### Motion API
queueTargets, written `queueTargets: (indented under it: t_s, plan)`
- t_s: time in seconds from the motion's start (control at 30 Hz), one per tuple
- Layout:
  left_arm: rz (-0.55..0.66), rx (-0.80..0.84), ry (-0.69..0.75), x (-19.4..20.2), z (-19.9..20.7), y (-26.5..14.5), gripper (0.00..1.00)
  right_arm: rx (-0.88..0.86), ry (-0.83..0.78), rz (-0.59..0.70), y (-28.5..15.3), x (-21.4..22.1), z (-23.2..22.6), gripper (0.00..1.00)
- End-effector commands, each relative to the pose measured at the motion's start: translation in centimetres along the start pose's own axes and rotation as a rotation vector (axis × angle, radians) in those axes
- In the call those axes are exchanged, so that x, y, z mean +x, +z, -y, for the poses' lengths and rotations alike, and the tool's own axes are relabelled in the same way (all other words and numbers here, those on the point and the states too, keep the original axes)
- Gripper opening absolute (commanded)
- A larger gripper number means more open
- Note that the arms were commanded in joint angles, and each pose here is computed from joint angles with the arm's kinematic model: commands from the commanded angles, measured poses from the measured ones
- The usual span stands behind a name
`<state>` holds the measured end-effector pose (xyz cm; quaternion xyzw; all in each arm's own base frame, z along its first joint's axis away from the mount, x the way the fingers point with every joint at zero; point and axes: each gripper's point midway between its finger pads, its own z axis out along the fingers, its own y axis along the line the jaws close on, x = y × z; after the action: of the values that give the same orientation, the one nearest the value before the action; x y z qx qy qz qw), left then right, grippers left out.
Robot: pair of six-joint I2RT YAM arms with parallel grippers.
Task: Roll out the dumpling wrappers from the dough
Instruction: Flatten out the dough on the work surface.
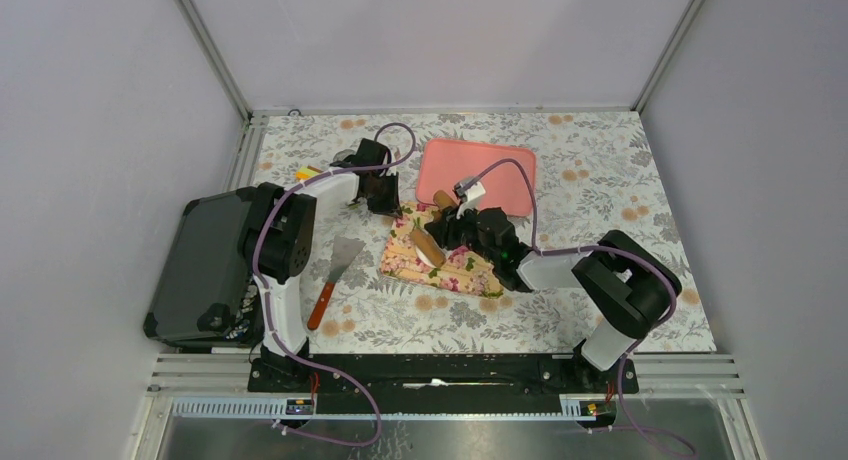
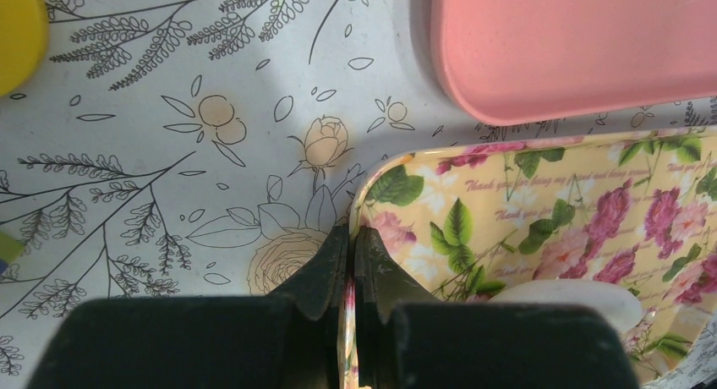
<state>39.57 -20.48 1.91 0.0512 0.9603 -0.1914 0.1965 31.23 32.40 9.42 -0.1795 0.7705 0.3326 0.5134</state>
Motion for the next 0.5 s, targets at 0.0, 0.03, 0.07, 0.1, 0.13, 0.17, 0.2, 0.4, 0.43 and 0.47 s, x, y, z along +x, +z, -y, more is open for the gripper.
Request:
queueTargets:
  t_s: [0.0,0.03,0.07,0.1,0.13,0.17,0.2,0.4,0.43,0.47]
  plan:
    - [-0.131,-0.1,-0.054,4.3,-3.0,0.5,0.0,0.009,-0.005,-0.44,-3.9,13.2,1.0,0.0]
    - [-0.13,-0.099,-0.056,4.3,-3.0,0.5,0.0,0.008,-0.007,-0.446,-4.0,13.4,1.0,0.0]
    - [-0.131,-0.098,-0.057,4.3,-3.1,0.5,0.0,0.01,-0.01,-0.451,-4.0,13.5,1.1,0.0]
    - [-0.132,-0.097,-0.06,4.3,-3.1,0.5,0.0,0.011,-0.015,-0.456,-4.1,13.7,1.2,0.0]
    - [-0.132,-0.096,-0.061,4.4,-3.1,0.5,0.0,0.014,-0.018,-0.458,-4.1,13.8,1.3,0.0]
    - [-0.133,-0.094,-0.062,4.4,-3.1,0.5,0.0,0.016,-0.023,-0.462,-4.1,14.0,1.4,0.0]
    - [-0.133,-0.093,-0.063,4.4,-3.1,0.5,0.0,0.02,-0.024,-0.467,-4.2,14.1,1.5,0.0]
    - [-0.135,-0.087,-0.067,4.3,-3.1,0.5,0.0,0.04,-0.032,-0.475,-4.2,14.4,1.9,0.0]
    - [-0.136,-0.087,-0.067,4.3,-3.1,0.5,0.0,0.04,-0.035,-0.471,-4.1,14.3,1.9,0.0]
    - [-0.136,-0.086,-0.069,4.4,-3.2,0.5,0.0,0.04,-0.038,-0.464,-4.0,14.1,1.9,0.0]
